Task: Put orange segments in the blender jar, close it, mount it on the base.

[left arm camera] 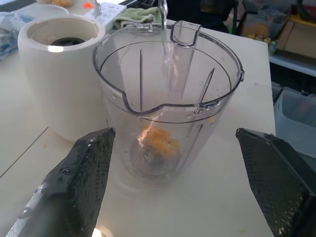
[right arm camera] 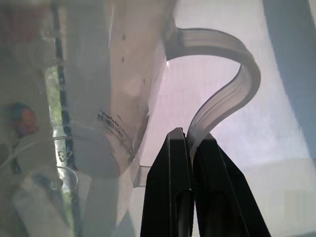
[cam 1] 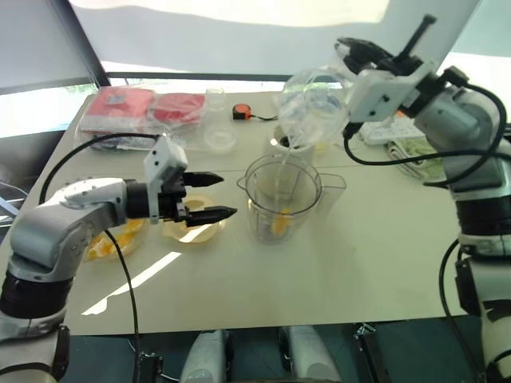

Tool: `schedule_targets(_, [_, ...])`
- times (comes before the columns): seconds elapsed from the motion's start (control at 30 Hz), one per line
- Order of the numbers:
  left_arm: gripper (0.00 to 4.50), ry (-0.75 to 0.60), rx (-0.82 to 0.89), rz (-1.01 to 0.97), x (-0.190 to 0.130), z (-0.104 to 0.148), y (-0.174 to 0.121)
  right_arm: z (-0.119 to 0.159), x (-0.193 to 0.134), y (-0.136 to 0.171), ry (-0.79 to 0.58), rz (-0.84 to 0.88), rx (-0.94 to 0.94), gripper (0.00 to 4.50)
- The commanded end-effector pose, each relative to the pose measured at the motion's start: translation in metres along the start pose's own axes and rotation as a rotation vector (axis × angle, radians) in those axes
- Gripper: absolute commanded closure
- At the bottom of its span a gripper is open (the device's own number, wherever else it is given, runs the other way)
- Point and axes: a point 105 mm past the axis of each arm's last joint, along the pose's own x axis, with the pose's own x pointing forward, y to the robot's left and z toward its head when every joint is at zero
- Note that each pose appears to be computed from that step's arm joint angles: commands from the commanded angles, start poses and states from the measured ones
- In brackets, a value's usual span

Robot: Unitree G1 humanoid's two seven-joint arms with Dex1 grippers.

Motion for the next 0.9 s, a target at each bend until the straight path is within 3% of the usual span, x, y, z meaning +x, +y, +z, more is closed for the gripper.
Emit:
schedule_targets(0.03, [0.42, -0.024, 0.037, 0.014, -0.006, 0.012, 0.002, 0.001, -0.015, -0.022, 0.035, -0.080, 0.273, 4.44])
schedule_targets(0.23, [0.42, -0.067, 0.035, 0.011, -0.006, 0.021, 0.006, -0.034, -0.047, -0.033, 0.243, -0.319, 0.746, 4.44])
schedule_targets(0.37, [0.42, -0.129, 0.030, 0.016, -0.008, 0.036, 0.010, -0.071, -0.087, -0.040, 0.423, -0.561, 0.882, 4.44])
schedule_targets(0.5, [0.42, -0.152, 0.070, 0.032, -0.005, 0.048, 0.011, -0.111, -0.131, -0.021, 0.591, -0.814, 1.090, 4.44])
schedule_targets(0.7, [0.42, -0.188, 0.084, 0.038, -0.002, 0.059, 0.005, -0.144, -0.179, 0.022, 0.812, -0.883, 0.979, 4.44])
schedule_targets(0.9, [0.42, -0.196, 0.069, 0.027, -0.001, 0.061, -0.004, -0.161, -0.200, 0.063, 0.919, -0.848, 0.937, 4.44])
